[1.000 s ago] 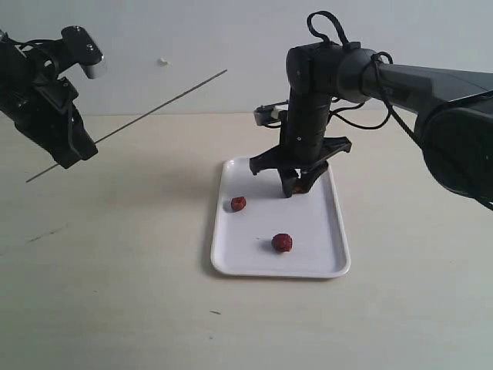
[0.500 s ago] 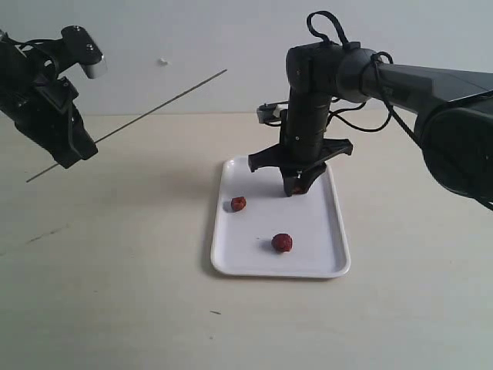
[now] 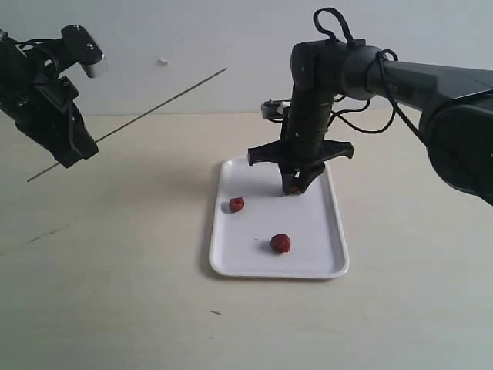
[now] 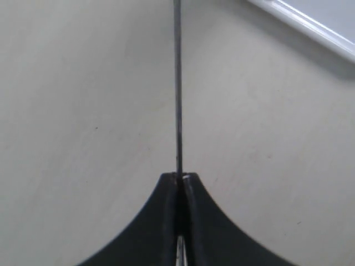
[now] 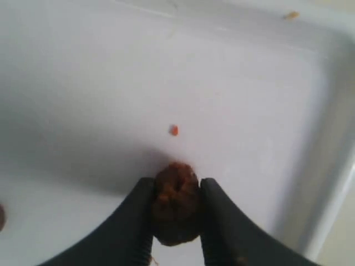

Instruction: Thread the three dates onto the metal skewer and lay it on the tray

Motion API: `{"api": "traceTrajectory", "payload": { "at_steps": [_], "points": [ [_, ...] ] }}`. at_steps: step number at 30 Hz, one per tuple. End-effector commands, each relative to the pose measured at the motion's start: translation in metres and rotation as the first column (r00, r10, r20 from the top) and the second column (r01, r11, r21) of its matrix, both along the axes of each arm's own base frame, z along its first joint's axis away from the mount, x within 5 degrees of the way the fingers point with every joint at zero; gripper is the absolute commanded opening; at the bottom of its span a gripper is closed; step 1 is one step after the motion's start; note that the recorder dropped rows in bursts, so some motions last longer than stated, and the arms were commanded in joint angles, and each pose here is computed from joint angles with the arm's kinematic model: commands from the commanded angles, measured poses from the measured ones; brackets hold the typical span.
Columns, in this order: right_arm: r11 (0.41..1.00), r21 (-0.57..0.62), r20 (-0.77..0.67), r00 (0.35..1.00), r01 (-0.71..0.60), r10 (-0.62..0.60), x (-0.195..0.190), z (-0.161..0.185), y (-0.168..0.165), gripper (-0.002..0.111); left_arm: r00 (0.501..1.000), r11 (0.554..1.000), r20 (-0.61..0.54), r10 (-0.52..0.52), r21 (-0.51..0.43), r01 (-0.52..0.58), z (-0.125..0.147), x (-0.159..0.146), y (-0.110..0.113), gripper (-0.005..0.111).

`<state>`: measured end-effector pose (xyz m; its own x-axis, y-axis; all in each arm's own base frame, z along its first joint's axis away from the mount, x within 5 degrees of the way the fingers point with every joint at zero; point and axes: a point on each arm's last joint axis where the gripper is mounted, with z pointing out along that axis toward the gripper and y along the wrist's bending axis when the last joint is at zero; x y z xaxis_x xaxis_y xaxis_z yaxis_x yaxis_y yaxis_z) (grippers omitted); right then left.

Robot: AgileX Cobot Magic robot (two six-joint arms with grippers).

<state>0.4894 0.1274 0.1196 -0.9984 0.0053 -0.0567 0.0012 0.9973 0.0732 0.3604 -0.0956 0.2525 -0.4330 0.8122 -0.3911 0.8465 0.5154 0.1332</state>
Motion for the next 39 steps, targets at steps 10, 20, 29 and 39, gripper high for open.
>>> {"api": "traceTrajectory", "payload": {
  "at_steps": [10, 20, 29, 39],
  "points": [
    [0.943, 0.28, 0.165, 0.958, 0.181, -0.233, 0.015, 0.08, -0.056, 0.027, 0.988, 0.974, -0.139, 0.071, -0.205, -0.099, -0.024, 0.006, -0.019, 0.0],
    [0.857, 0.484, 0.328, 0.872, 0.175, -0.363, 0.038, 0.094, -0.079, 0.027, 0.907, 0.889, -0.404, 0.12, -0.363, -0.279, -0.076, 0.017, -0.039, 0.0],
    [0.829, 0.524, 0.335, 0.848, 0.193, -0.409, 0.042, 0.096, -0.086, 0.027, 0.903, 0.8, -0.429, -0.006, -0.544, -0.253, -0.113, 0.026, -0.056, 0.0],
    [0.766, 0.615, 0.291, 0.85, 0.185, -0.439, 0.042, 0.101, -0.08, 0.027, 0.92, 0.855, -0.384, -0.075, -0.5, -0.139, -0.119, 0.014, -0.084, 0.0]
  ]
}}
